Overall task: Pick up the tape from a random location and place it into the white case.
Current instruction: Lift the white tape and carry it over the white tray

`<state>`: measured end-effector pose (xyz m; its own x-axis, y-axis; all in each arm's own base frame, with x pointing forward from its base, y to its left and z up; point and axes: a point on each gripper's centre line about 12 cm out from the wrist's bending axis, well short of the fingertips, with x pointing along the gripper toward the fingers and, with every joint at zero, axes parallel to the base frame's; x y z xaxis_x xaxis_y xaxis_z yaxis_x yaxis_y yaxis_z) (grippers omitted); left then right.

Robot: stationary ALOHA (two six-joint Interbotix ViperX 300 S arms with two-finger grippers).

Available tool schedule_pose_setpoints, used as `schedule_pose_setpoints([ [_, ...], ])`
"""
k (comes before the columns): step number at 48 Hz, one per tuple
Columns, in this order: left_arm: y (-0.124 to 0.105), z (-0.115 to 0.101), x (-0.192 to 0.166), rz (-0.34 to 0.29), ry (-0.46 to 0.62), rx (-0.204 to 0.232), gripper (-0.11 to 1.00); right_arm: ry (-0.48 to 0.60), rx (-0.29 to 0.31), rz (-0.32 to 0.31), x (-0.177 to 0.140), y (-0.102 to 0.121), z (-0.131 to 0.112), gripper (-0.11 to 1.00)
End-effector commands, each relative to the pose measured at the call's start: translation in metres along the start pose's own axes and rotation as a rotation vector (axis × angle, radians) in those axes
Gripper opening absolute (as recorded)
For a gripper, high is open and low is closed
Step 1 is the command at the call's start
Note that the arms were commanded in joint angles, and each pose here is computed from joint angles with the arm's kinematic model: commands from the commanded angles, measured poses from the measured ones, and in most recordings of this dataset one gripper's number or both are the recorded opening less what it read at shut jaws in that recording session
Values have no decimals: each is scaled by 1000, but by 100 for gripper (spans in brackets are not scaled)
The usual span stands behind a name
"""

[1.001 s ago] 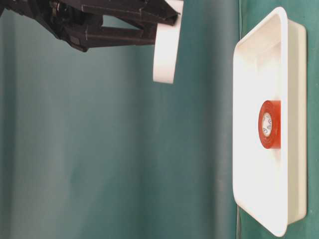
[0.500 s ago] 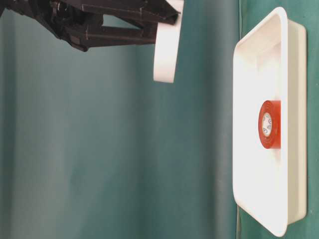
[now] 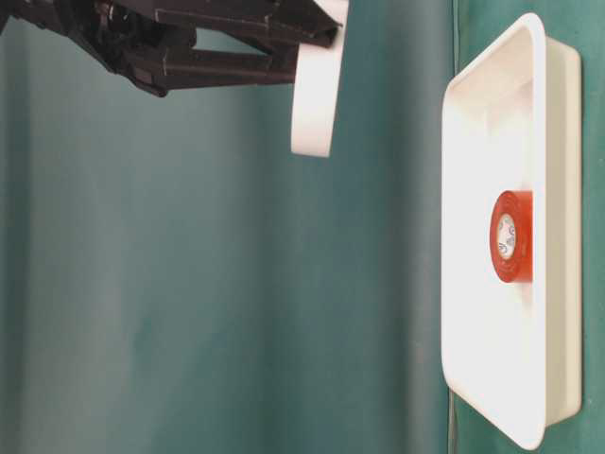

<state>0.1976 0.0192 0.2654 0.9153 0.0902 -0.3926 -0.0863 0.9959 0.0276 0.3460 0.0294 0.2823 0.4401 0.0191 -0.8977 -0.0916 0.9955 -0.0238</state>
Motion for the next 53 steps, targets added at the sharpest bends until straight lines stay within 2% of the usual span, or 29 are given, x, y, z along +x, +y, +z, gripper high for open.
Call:
schedule_pose_setpoints([
  [1,0,6,0,-1,-17,-1,94,-61,4,0,-18,0,9,33],
  [20,0,6,0,-1,-17,-1,94,-63,-3,-11,-18,-1,9,33],
  [31,0,5,0,-1,-15,-1,94,-61,10,-39,-17,-12,9,33],
  [43,0,6,0,-1,-18,-2,94,-75,60,-89,-16,-41,9,33],
  [53,0,7,0,-1,-31,-2,94,-77,124,-147,-11,-75,7,33],
])
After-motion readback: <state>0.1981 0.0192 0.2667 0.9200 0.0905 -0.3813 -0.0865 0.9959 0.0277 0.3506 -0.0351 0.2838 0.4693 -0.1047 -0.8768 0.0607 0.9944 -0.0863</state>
